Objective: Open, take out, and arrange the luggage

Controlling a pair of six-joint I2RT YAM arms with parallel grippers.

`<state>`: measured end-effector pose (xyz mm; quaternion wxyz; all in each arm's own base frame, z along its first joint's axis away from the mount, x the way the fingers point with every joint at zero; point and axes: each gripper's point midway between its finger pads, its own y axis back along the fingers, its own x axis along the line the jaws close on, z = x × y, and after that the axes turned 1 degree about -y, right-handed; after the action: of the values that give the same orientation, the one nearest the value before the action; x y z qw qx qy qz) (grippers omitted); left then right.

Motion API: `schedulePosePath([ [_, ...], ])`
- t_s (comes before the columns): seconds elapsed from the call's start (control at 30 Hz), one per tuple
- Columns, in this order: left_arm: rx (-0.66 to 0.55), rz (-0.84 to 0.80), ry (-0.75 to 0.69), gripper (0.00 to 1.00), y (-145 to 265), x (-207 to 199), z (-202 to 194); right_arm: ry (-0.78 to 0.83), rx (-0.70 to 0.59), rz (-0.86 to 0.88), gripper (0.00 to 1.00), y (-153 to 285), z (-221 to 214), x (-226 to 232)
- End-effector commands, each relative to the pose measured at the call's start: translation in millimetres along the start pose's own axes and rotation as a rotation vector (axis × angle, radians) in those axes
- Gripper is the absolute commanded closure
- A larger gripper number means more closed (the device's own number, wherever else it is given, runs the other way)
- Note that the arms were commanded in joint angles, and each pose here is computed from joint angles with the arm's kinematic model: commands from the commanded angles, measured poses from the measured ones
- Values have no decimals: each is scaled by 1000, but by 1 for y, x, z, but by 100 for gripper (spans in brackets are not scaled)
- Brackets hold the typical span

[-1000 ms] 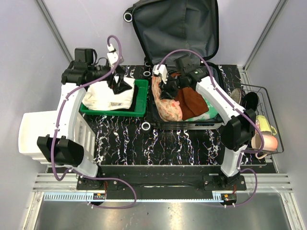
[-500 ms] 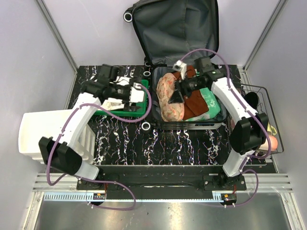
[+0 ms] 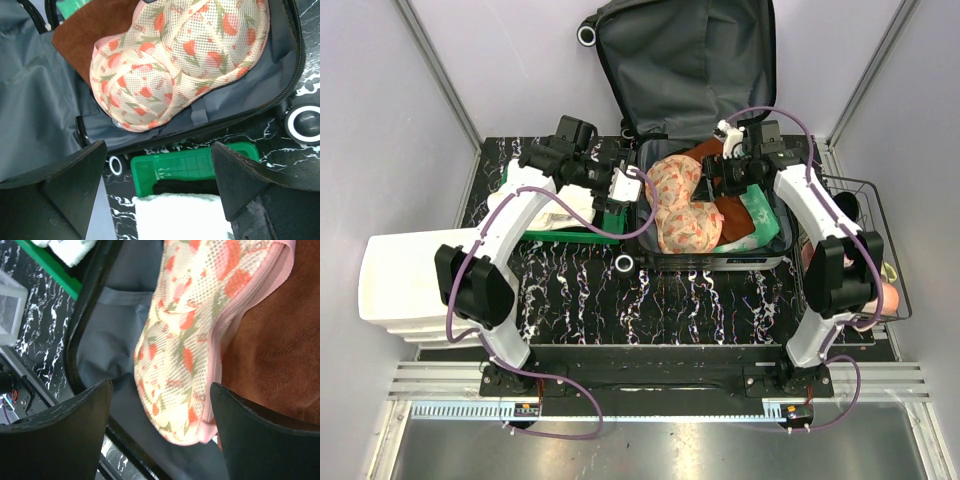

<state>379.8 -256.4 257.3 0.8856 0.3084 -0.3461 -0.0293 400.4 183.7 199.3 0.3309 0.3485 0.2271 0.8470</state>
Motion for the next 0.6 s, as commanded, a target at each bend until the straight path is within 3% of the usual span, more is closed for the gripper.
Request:
schedulePosePath([
  [0.0,-5,83,37,9,16,3,6,-33,6,-37,12,-33,7,-19],
  [0.17,-32,170,226,8,34,9,4,-50,73,-35,18,-56,1,-33],
  [0.3,-60,252,461,9,52,15,-5,-26,34,53,57,-51,24,-13],
  [0.33,-79,307,573,9,60,23,-9,-27,14,78,77,-47,31,-6],
  [0.4,-111,344,694,9,67,27,-12,12,-56,154,97,-33,54,18],
  [0.47,-182,362,839,9,76,33,-11,35,-120,214,100,-20,74,37],
  [0.57,-254,325,865,7,80,33,2,130,-192,289,100,5,94,66],
])
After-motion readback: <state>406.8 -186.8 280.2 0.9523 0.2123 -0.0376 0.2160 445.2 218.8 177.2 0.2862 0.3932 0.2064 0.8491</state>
